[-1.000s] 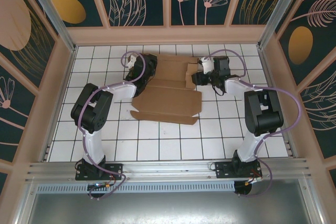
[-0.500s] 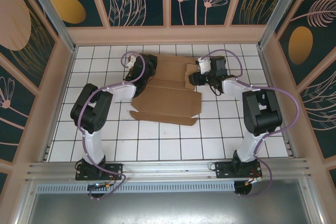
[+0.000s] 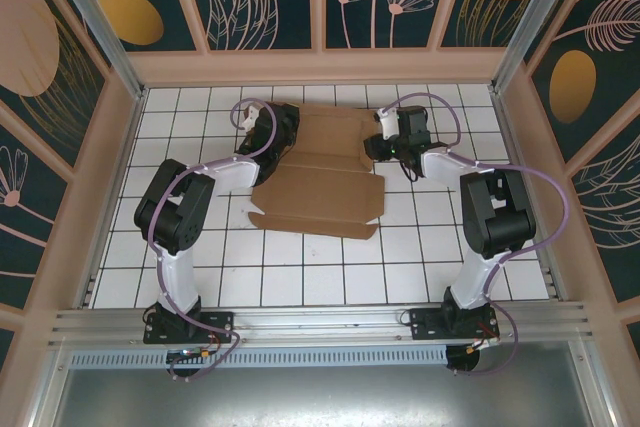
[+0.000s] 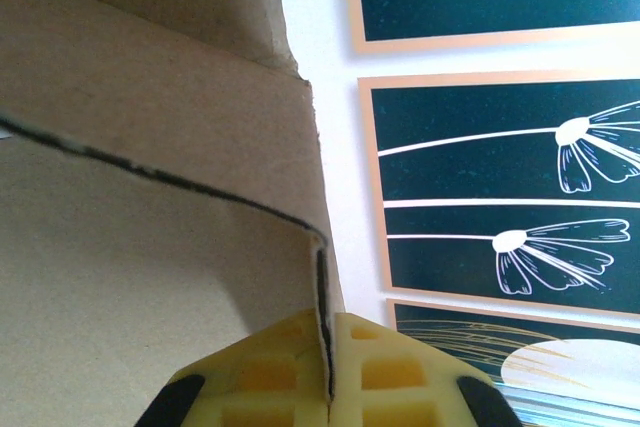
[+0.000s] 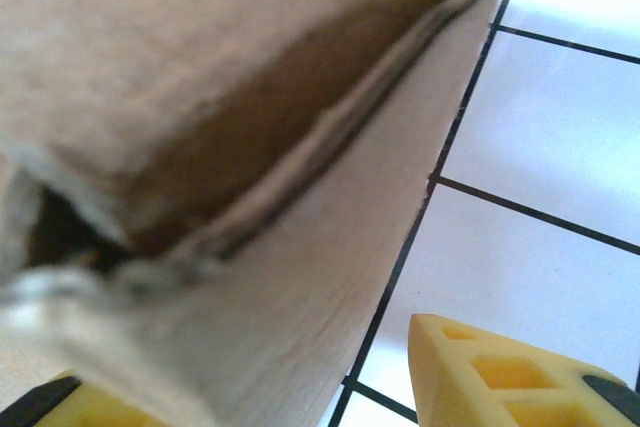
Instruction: Fold the paper box
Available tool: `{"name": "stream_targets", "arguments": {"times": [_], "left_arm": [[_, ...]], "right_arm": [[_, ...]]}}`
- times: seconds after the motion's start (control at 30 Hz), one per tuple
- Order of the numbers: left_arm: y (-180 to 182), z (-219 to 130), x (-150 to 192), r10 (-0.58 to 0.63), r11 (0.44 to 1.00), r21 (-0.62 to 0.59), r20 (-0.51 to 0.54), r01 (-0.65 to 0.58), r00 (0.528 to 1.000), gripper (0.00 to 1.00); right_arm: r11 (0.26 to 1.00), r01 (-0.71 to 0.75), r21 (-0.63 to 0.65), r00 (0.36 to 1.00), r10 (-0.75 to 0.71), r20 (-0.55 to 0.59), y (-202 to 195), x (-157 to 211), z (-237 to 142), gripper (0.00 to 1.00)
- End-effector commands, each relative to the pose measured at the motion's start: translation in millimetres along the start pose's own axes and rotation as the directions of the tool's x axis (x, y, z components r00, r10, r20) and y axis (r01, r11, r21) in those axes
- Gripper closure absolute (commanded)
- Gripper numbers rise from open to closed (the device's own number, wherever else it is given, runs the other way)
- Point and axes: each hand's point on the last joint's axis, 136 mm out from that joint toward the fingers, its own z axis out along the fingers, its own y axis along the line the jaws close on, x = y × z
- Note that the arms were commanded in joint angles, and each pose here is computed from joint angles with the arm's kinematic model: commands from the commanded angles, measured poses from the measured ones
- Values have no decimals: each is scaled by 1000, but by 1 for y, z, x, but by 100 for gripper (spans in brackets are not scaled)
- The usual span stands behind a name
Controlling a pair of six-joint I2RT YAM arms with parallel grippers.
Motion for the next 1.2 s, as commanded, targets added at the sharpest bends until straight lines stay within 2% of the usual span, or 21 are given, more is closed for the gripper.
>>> {"name": "stream_targets", "arguments": {"times": [0.0,0.1,0.4,0.6,0.77,0.97,1.17], "left_arm": [[13,-1,8,1,999,-53,-38,-3,999,100],[13,-1,8,1,999,-53,-38,-3,999,100],[8,-2,7,5,999,-52,-28,-7,1000,100],[6,2,10,4,998,-55,-31,-6,1000,100],[2,3,11,5,998,-56,-28,-7,1000,100],[4,2,12,5,998,-65,-24,-6,1000,100],[6,3,18,-3,998,-67,-39,0,999,100]], "right_arm": [[999,15,45,999,-17,36,-6,-11,1,53],[998,11,67,999,-13,38,-8,-15,5,54],[980,8,199,1000,-2,-29,-21,-10,16,75],[942,23,333,996,6,-85,-28,3,16,89],[882,44,470,990,24,-139,-35,15,15,92],[808,71,585,985,34,-167,-38,22,12,100],[736,62,674,983,73,-170,-42,31,15,100]]}}
